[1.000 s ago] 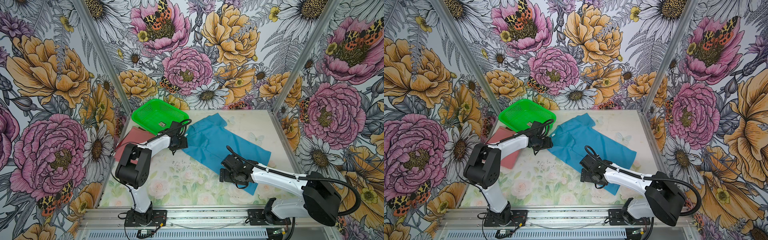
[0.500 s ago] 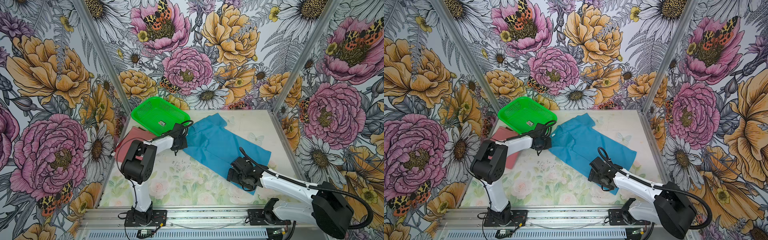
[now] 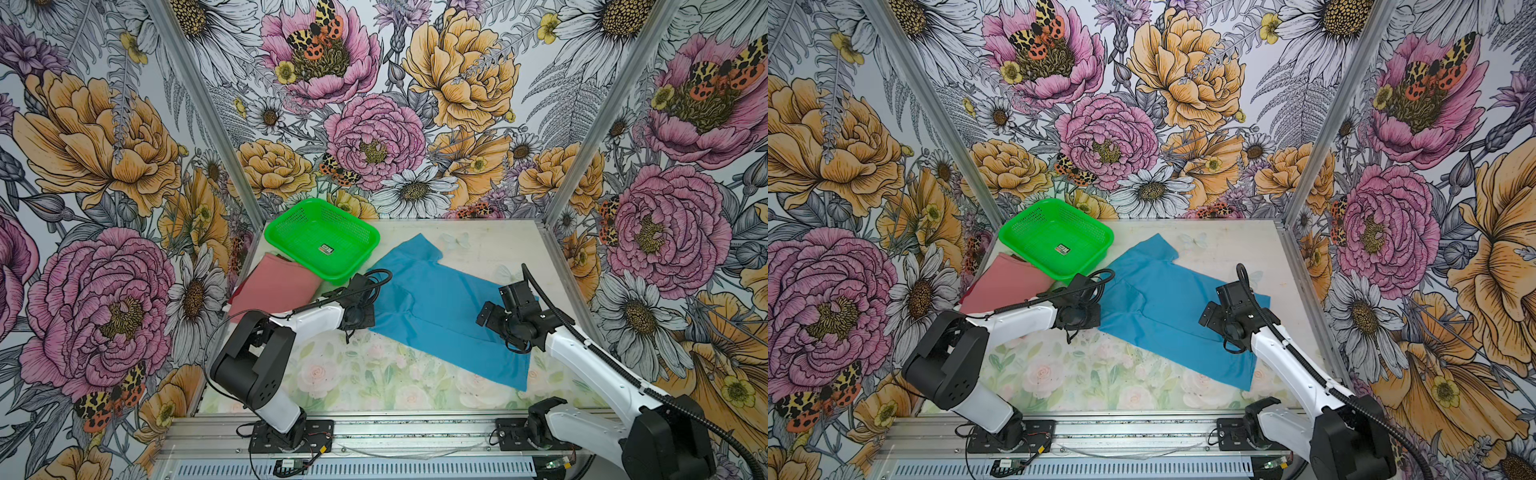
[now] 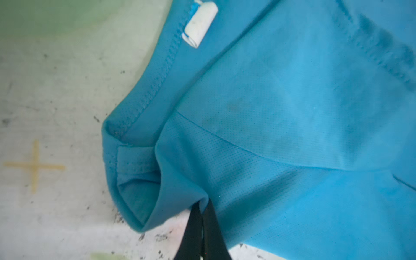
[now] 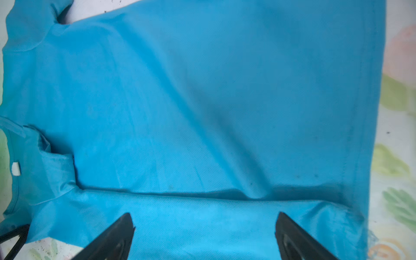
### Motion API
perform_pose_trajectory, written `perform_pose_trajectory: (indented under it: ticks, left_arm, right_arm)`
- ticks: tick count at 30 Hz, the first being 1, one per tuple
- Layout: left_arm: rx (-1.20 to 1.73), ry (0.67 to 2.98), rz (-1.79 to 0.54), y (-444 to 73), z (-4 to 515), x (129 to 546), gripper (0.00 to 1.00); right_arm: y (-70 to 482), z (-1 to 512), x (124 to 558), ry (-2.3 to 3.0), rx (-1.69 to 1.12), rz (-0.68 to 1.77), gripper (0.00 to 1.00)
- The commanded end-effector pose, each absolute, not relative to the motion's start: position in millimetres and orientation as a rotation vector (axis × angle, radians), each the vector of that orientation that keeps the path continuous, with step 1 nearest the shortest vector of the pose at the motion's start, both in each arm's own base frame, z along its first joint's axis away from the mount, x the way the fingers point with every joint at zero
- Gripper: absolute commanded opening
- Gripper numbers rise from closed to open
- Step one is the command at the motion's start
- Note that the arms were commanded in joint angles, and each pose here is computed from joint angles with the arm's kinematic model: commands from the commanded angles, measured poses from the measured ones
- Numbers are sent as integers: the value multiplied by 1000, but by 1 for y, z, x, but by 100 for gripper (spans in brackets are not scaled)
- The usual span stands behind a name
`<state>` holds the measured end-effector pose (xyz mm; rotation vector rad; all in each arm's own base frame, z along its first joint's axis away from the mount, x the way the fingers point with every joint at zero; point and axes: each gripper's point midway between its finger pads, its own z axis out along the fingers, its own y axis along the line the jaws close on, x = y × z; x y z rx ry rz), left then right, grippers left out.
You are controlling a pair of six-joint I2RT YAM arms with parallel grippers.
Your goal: Fold and stack the t-shirts
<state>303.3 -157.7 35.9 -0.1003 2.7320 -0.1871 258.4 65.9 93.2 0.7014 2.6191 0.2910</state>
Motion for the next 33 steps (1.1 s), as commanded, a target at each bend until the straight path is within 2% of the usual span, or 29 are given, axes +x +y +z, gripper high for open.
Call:
perform_pose_trajectory:
  ticks: [1,2,3,4,5,8,14,19,25,33]
  left_arm:
    - [-160,2695,-146,-145,49,291,0]
    - [-164,2682,-156,-144,54,288,2]
    - [-159,2673,-171,-145,58,289,20]
    - [-147,2661,-184,-146,66,290,44]
    - [-119,2644,-201,-150,78,296,64]
    - [20,2599,-275,-172,119,316,98]
    - [199,2506,-454,-222,184,373,99]
    - [292,2435,-497,-258,206,428,99]
    - [305,2414,-493,-280,189,495,99]
    - [325,2373,-541,-299,163,556,98]
  right_arm:
    - [48,100,273,2621,664,244,99]
    - [39,102,279,2611,682,227,99]
    - [30,102,285,2609,697,204,99]
    - [21,102,291,2610,711,174,99]
    - [14,104,299,2608,714,163,99]
    - [-7,110,323,2594,731,112,98]
    - [-60,96,355,2611,850,-5,92]
    - [-85,71,365,2653,940,-3,84]
    - [-101,57,372,2676,987,41,67]
    - [-107,37,385,2705,1032,126,50]
